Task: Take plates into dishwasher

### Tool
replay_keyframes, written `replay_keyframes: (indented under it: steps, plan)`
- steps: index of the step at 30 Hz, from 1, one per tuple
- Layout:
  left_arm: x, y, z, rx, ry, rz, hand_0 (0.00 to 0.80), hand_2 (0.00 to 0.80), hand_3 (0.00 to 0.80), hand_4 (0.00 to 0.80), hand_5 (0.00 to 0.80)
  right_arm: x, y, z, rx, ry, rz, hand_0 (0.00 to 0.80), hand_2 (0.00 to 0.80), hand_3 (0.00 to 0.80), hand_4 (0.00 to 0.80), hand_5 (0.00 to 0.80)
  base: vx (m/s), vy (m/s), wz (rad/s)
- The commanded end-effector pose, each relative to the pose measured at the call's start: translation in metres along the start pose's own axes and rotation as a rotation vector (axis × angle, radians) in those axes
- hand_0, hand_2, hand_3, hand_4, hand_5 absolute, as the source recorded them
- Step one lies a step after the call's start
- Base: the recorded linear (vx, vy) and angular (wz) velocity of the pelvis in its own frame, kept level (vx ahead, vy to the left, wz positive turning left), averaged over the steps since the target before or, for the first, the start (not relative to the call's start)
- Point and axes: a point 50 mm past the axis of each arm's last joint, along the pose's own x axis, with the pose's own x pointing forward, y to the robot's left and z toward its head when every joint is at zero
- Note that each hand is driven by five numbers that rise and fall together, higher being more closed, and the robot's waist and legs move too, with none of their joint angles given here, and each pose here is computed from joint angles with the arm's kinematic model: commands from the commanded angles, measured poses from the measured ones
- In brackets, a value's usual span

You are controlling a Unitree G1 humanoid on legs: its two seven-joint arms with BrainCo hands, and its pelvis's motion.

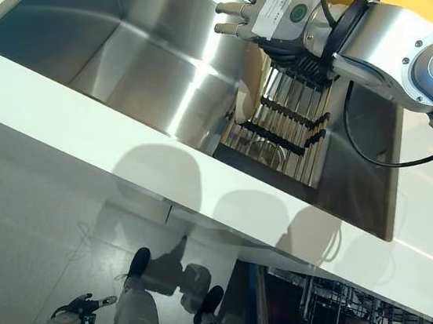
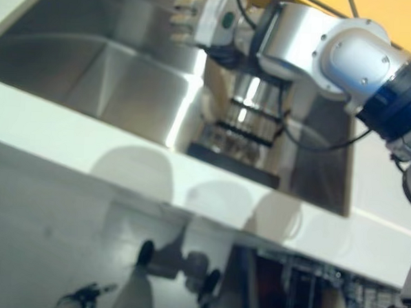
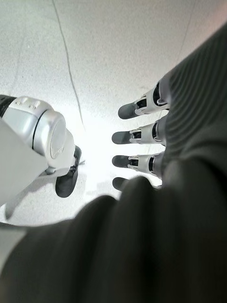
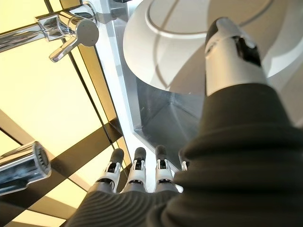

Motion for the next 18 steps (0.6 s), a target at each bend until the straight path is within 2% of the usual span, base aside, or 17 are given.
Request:
replay_keyframes:
  steps: [1,18]
  plan:
    - [0.0,0.014,0.011,-0.031,-0.033,0.022,0.0,0.0,0.0,0.0,0.0,-0.013,-0.024,-0.036,-0.094,0.133,0.0,0.0,0.0,0.0,0.0,0.0,0.0,0.0,0.0]
    - [0.001,0.014,0.015,-0.051,-0.048,0.017,0.0,0.0,0.0,0.0,0.0,-0.01,-0.012,-0.02,-0.101,0.089,0.088,0.0,0.0,0.0,0.0,0.0,0.0,0.0,0.0]
